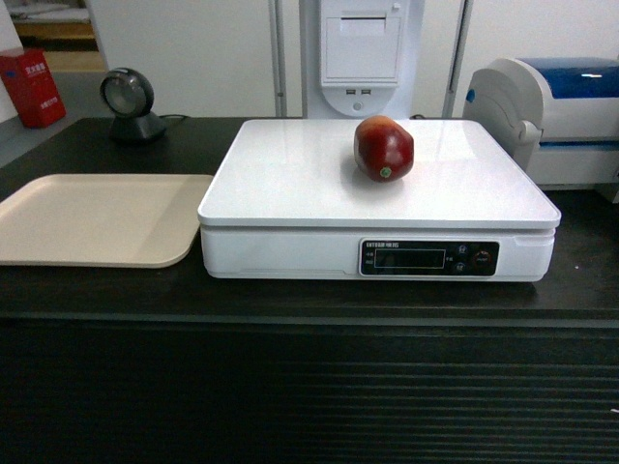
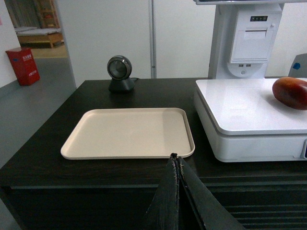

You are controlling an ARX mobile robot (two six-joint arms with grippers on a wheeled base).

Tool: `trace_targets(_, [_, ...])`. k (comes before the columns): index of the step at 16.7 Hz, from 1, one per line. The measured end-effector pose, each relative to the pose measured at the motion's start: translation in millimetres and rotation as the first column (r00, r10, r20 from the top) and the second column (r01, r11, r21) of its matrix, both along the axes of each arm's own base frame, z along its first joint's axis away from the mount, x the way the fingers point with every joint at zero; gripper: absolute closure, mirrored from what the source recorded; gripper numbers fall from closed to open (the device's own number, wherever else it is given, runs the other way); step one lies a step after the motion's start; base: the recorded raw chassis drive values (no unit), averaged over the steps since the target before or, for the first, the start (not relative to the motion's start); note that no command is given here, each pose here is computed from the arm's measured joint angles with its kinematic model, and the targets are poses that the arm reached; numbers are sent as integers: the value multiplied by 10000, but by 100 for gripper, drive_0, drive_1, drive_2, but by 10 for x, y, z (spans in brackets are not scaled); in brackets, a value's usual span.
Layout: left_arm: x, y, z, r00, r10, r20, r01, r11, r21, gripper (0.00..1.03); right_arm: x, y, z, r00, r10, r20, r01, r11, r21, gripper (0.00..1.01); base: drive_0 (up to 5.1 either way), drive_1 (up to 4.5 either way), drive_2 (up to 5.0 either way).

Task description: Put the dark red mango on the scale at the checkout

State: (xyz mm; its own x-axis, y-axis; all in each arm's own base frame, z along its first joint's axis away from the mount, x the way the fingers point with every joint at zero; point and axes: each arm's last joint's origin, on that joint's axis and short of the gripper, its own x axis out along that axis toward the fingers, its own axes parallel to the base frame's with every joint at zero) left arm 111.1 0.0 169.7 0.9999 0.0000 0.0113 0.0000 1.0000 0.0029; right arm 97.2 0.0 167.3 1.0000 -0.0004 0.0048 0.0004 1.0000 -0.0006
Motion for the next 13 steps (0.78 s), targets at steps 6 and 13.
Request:
trace_targets(6, [-138,1,0,10000,19,76,-19,10000,0,101,0,0,0,10000,0,-4,0,10000,0,3,0,0,0])
trace_targets(13, [-135,0,-37,9999,4,-134,-4,10000,0,101,0,0,0,10000,0,0,0,10000,0,3,0,0,0])
